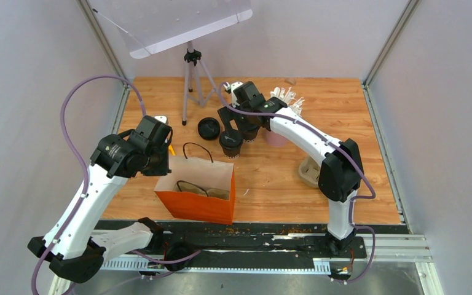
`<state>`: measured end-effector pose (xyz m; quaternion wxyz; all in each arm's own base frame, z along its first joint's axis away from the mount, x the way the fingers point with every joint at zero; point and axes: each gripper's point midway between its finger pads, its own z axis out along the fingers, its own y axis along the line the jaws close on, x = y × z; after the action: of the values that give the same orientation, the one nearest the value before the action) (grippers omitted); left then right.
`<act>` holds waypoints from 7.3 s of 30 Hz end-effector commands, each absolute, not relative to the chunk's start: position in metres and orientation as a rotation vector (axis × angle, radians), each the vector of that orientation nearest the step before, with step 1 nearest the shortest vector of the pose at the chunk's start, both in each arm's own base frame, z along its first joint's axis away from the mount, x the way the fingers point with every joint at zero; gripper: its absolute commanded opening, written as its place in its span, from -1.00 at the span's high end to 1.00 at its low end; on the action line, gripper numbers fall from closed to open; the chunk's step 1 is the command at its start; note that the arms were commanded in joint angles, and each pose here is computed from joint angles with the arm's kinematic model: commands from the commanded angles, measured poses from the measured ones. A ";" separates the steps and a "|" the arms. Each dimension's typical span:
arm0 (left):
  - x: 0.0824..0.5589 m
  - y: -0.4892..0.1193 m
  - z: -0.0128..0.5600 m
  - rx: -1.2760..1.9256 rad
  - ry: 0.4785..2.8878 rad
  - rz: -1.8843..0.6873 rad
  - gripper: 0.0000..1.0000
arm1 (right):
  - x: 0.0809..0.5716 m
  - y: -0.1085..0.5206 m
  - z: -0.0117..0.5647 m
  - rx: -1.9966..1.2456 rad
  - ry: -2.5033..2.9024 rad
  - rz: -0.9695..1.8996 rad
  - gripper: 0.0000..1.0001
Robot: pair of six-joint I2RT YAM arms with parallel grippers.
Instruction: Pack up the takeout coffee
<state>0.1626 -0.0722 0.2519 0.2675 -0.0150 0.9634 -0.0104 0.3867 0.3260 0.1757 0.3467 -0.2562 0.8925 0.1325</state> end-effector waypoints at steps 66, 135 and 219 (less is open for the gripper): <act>0.165 -0.088 0.269 -0.038 2.534 -0.185 0.65 | 0.355 0.350 0.142 -0.947 2.376 0.284 -0.55; 0.207 -0.147 0.289 -0.264 2.318 -0.592 0.76 | 0.271 0.189 0.268 -0.584 2.363 0.142 -0.46; 0.187 -0.133 0.285 -0.065 2.519 -0.529 -0.05 | 0.211 0.205 0.435 -0.670 1.839 0.538 -0.43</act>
<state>0.1899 -0.1370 0.2743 0.2573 -0.0295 0.9463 -0.1933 0.2225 0.1857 0.3980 0.4915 -0.2449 0.8195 0.1641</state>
